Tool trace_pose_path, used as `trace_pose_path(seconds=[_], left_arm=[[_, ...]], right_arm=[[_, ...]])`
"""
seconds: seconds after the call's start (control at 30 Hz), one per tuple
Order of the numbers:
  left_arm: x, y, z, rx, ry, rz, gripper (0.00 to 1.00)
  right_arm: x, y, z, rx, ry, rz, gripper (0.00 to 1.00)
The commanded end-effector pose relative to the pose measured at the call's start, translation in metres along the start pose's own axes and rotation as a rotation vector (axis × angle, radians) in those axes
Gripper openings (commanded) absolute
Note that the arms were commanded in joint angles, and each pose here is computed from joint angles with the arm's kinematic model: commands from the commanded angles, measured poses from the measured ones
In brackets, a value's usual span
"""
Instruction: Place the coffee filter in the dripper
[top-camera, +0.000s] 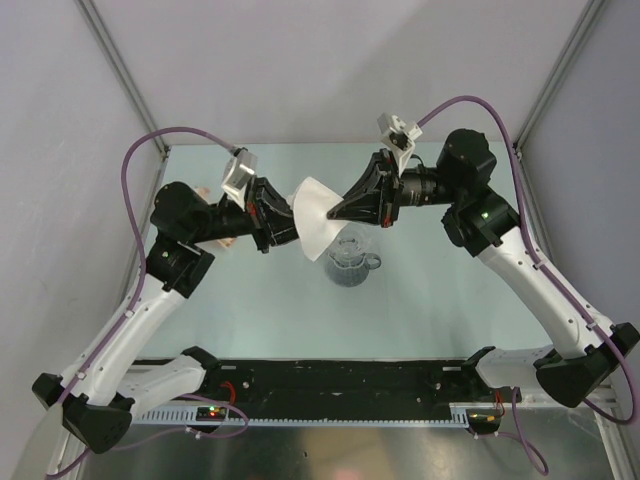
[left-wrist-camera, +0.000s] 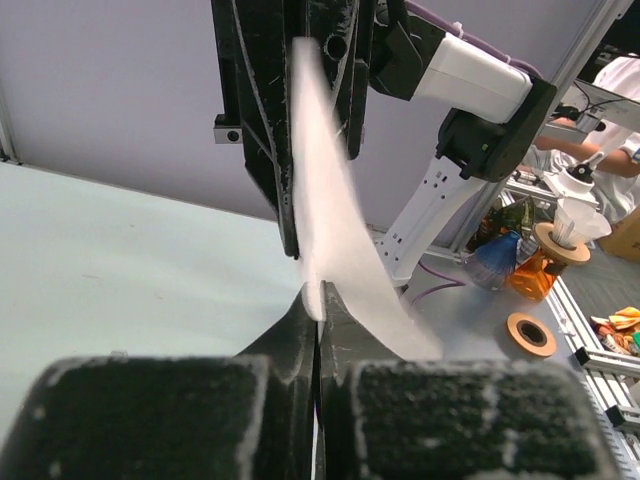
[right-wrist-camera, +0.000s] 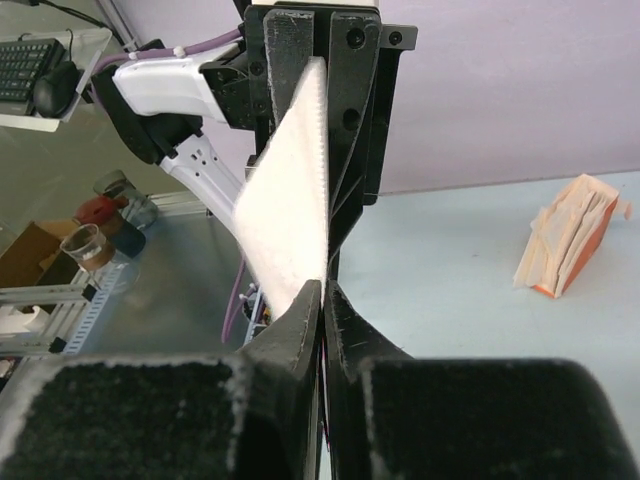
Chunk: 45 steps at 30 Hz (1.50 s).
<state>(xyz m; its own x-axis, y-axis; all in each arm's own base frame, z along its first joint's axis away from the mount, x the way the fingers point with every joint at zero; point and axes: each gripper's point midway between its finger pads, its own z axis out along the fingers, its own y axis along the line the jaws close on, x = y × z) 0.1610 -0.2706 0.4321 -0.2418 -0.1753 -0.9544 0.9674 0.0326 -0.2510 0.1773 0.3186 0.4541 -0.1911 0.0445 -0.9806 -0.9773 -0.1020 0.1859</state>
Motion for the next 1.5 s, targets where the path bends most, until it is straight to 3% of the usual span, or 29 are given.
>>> trace_pose_path(seconds=[0.0, 0.1, 0.17, 0.3, 0.67, 0.93, 1.2, 1.4, 1.47], left_arm=[[-0.006, -0.010, -0.003, 0.033, -0.016, 0.029, 0.01], [0.000, -0.010, -0.004, 0.043, 0.008, 0.035, 0.00], [0.008, -0.010, -0.006, 0.051, 0.043, 0.053, 0.00], [0.030, -0.004, -0.011, 0.043, 0.145, 0.122, 0.00], [0.050, 0.005, -0.004, 0.059, 0.230, 0.198, 0.00], [0.067, 0.002, 0.000, 0.078, 0.279, 0.254, 0.00], [0.072, -0.001, -0.004, 0.080, 0.287, 0.278, 0.00], [0.071, 0.003, 0.001, 0.097, 0.294, 0.270, 0.00], [0.070, 0.003, 0.004, 0.106, 0.294, 0.272, 0.00]], right_arm=[[-0.011, 0.014, -0.007, -0.013, -0.007, -0.065, 0.14], [0.000, 0.018, -0.015, -0.014, 0.060, -0.066, 0.38], [0.004, 0.021, -0.019, -0.016, 0.106, -0.084, 0.45], [0.009, 0.026, -0.025, -0.035, 0.188, -0.064, 0.49], [0.032, 0.024, -0.022, -0.048, 0.369, -0.031, 0.58], [0.038, 0.017, -0.014, -0.035, 0.413, -0.010, 0.60], [0.028, 0.016, -0.042, 0.028, 0.419, -0.001, 0.57], [0.039, 0.023, -0.028, -0.015, 0.463, -0.071, 0.80], [0.045, 0.024, -0.021, -0.029, 0.480, -0.081, 0.82]])
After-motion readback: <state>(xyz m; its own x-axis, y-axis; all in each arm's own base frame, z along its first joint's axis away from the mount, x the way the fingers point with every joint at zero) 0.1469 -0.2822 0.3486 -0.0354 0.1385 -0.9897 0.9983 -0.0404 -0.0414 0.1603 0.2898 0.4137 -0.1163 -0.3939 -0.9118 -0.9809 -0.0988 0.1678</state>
